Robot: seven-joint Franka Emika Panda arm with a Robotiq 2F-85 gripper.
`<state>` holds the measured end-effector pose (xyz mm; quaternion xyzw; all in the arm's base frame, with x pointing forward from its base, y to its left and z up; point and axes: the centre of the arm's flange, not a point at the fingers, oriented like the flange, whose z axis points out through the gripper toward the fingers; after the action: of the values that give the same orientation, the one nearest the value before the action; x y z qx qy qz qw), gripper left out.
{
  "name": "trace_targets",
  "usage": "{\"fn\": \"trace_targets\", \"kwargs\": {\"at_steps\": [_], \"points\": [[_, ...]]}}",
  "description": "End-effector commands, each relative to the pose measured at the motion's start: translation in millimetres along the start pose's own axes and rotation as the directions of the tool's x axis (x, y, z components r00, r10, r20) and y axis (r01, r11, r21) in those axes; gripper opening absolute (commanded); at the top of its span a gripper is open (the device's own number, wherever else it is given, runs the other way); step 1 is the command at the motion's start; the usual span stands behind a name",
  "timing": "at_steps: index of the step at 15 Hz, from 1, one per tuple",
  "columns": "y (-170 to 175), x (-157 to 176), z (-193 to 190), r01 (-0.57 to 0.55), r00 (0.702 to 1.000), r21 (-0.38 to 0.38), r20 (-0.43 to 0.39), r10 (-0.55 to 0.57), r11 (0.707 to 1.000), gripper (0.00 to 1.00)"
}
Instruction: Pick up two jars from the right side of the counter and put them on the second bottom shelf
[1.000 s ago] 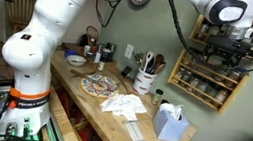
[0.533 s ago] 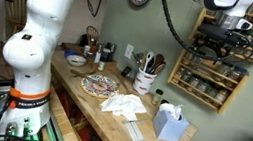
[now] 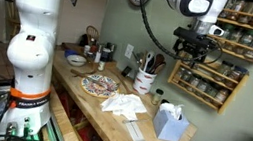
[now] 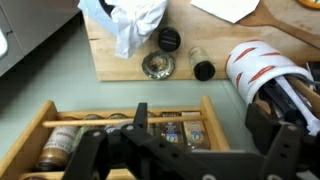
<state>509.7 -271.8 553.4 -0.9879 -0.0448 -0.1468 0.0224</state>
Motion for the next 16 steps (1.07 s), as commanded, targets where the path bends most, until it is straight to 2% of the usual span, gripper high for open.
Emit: {"fn": "trace_targets", "kwargs": {"at_steps": [1,5,8,10,11,16], "points": [[-37.6,-34.1,40.9,-0.072,0.997,-0.025,0.039,0.073,0.997,1.00],[-56.5,-42.7,90.2,-0.186,0.979,-0.124,0.065,0.195,0.975,1.00],[-69.0,-41.5,124.8,-0.250,0.965,-0.161,0.036,0.259,0.955,1.00],[-74.2,-37.6,142.7,-0.280,0.959,-0.157,0.004,0.284,0.947,1.00],[-65.6,-33.7,125.1,-0.251,0.966,-0.137,0.020,0.256,0.958,1.00],[-70.9,-32.9,139.5,-0.268,0.962,-0.139,0.014,0.273,0.953,1.00]]}}
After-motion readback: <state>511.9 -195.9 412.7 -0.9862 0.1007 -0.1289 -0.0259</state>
